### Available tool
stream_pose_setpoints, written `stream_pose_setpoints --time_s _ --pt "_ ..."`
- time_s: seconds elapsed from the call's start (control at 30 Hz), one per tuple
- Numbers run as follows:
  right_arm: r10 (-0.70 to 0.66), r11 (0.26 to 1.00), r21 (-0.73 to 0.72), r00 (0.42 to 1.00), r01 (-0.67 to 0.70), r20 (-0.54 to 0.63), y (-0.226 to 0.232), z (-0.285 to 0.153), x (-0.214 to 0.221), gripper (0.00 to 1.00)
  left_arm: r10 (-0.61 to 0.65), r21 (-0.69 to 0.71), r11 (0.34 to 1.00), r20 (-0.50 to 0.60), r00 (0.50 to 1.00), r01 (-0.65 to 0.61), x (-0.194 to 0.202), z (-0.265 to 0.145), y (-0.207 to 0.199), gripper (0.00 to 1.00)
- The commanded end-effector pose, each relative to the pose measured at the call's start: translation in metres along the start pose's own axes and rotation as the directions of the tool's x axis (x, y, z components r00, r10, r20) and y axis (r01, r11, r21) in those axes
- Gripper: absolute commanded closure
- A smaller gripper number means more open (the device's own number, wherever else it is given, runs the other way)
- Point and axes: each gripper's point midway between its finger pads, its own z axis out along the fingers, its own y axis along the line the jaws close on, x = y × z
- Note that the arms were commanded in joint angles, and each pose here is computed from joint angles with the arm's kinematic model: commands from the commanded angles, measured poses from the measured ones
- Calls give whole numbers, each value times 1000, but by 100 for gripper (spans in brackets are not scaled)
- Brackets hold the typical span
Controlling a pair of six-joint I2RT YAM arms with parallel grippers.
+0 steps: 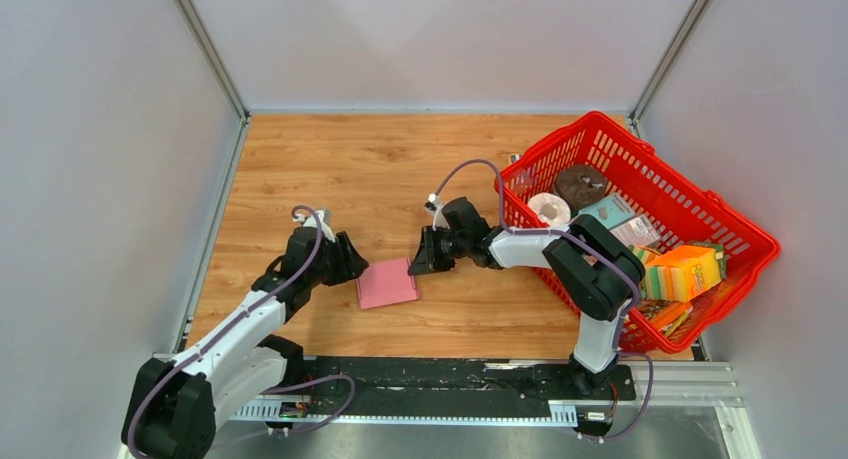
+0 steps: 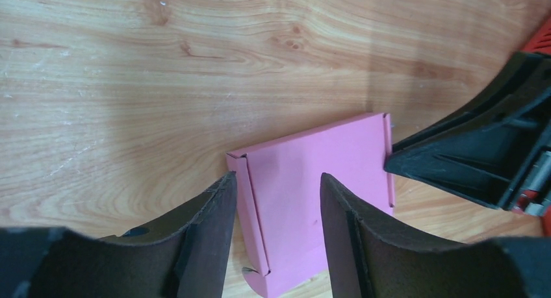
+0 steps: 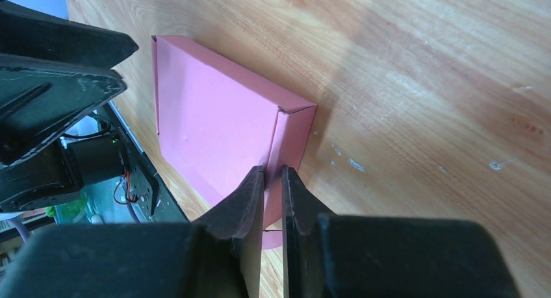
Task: Fold the paper box
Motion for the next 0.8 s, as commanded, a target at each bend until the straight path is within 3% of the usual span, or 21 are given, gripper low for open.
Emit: stream_pose_setpoints --time_s 0.0,0.27,0.77 --pt "21 996 88 1000 -22 13 -28 0 8 88 -38 74 997 -3 999 38 3 -13 -11 41" --pt "34 992 123 999 -39 35 -36 -5 5 92 -112 92 990 8 994 111 18 -25 -5 36" --pt "39 987 155 998 -45 41 -44 -9 6 92 -212 214 953 -33 977 214 26 -3 -23 34"
